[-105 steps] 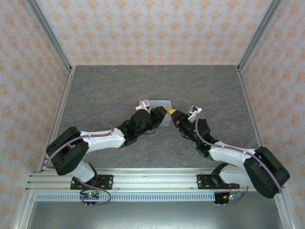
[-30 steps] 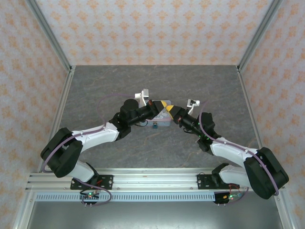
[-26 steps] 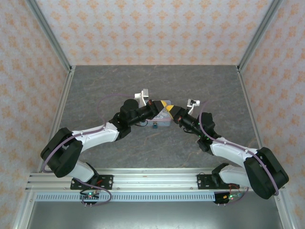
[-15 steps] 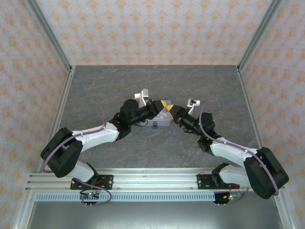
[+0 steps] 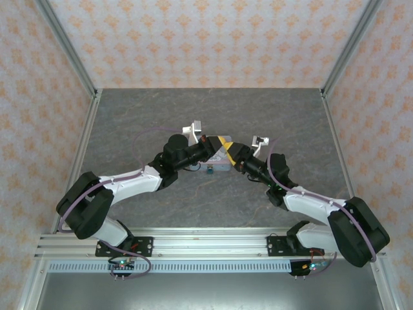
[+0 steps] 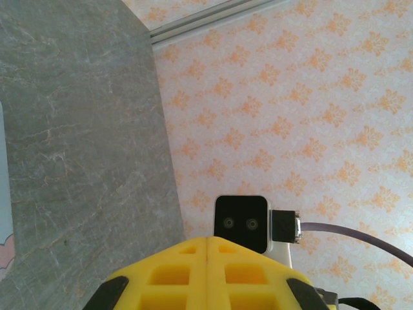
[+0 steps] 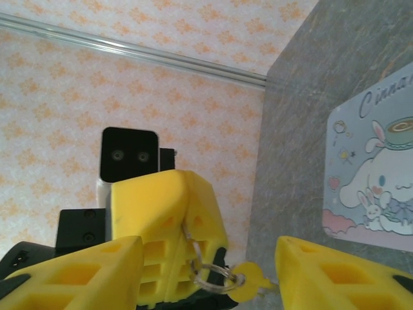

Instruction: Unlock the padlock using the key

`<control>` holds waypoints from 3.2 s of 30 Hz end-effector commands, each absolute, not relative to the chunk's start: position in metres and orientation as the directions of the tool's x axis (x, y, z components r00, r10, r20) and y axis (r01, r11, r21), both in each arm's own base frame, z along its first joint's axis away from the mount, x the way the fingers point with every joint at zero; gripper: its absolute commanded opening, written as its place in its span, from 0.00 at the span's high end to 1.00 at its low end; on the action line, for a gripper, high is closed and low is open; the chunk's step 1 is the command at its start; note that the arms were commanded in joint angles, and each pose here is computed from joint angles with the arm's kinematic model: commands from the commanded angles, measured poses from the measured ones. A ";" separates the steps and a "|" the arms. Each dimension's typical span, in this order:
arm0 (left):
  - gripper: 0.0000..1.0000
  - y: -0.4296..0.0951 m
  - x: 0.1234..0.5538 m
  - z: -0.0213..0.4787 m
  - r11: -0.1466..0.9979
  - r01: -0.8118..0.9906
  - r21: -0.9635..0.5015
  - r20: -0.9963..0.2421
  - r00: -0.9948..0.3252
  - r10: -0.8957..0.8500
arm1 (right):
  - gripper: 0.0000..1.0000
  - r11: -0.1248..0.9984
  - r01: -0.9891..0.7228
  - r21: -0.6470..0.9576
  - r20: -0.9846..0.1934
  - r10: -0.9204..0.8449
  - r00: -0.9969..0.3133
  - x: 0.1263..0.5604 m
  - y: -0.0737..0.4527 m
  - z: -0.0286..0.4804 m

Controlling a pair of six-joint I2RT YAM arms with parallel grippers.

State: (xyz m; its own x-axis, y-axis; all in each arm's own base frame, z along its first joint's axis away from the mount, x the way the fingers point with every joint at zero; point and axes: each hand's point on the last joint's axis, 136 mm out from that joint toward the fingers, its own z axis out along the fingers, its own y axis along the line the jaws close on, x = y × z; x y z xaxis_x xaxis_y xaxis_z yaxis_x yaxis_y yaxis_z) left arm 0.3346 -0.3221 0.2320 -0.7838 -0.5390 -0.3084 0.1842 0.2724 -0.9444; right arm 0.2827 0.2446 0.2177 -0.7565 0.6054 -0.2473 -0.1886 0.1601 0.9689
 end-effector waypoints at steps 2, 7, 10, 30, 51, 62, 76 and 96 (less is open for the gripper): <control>1.00 -0.317 0.337 0.236 0.259 0.196 -0.946 -0.313 -0.765 -0.563 | 0.43 0.217 -0.229 0.949 -0.315 0.640 -0.701 0.285 0.230 0.225; 1.00 -0.316 0.335 0.237 0.261 0.198 -0.945 -0.315 -0.767 -0.558 | 0.45 0.258 -0.255 0.932 -0.362 0.655 -0.663 0.291 0.214 0.239; 1.00 -0.316 0.334 0.237 0.261 0.198 -0.945 -0.315 -0.769 -0.557 | 0.46 0.263 -0.266 0.927 -0.374 0.646 -0.666 0.295 0.213 0.244; 1.00 -0.321 0.338 0.236 0.250 0.196 -0.948 -0.306 -0.770 -0.560 | 0.60 0.133 -0.282 0.950 -0.307 0.563 -0.768 0.293 0.258 0.241; 1.00 -0.321 0.342 0.234 0.242 0.185 -0.952 -0.295 -0.760 -0.579 | 0.71 0.127 -0.254 0.959 -0.281 0.551 -0.786 0.284 0.262 0.225; 1.00 -0.319 0.344 0.233 0.240 0.178 -0.954 -0.289 -0.753 -0.591 | 0.69 0.127 -0.240 0.962 -0.270 0.551 -0.790 0.282 0.262 0.221; 1.00 -0.315 0.341 0.228 0.246 0.168 -0.954 -0.286 -0.752 -0.594 | 0.69 0.145 -0.225 0.963 -0.266 0.611 -0.746 0.290 0.252 0.220; 1.00 -0.311 0.345 0.229 0.238 0.155 -0.959 -0.273 -0.732 -0.624 | 0.73 0.123 -0.214 0.969 -0.244 0.606 -0.757 0.292 0.255 0.220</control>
State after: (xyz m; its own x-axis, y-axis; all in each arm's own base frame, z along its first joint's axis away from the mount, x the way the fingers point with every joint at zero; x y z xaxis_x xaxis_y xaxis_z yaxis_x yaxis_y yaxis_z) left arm 0.3402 -0.3122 0.2111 -0.7610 -0.5894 -0.2711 0.1237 0.2785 -0.9525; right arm 0.2945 0.2536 0.2084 -0.7568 0.6099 -0.2353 -0.1735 0.1596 0.9718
